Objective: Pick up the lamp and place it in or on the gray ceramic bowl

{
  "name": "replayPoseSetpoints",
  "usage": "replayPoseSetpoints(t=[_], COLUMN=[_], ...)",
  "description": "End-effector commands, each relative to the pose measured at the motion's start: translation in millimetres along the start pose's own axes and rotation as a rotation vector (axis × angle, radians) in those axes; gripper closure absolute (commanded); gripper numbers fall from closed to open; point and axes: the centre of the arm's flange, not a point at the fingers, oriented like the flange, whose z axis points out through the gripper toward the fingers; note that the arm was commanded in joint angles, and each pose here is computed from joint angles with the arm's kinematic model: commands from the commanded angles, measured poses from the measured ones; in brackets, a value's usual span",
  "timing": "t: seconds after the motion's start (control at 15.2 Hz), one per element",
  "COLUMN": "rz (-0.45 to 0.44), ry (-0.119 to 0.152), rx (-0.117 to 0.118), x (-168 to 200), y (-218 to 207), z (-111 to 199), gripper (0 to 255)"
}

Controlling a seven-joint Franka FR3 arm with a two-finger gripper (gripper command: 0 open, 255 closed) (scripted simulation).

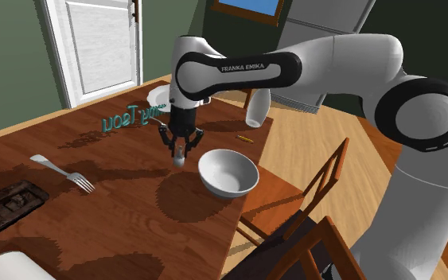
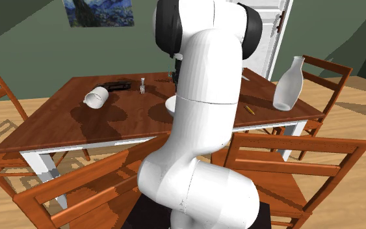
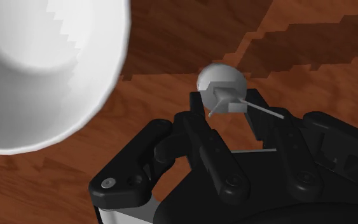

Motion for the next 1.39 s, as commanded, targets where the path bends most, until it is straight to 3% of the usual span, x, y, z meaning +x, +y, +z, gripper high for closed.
replayPoseSetpoints(t=[0.0, 1.32], rz=[0.0, 0.0], ry=[0.0, 0.0], rx=[0.0, 0.0], x=[-2, -18], y=[0, 1], z=[-11, -115], gripper=[255, 255])
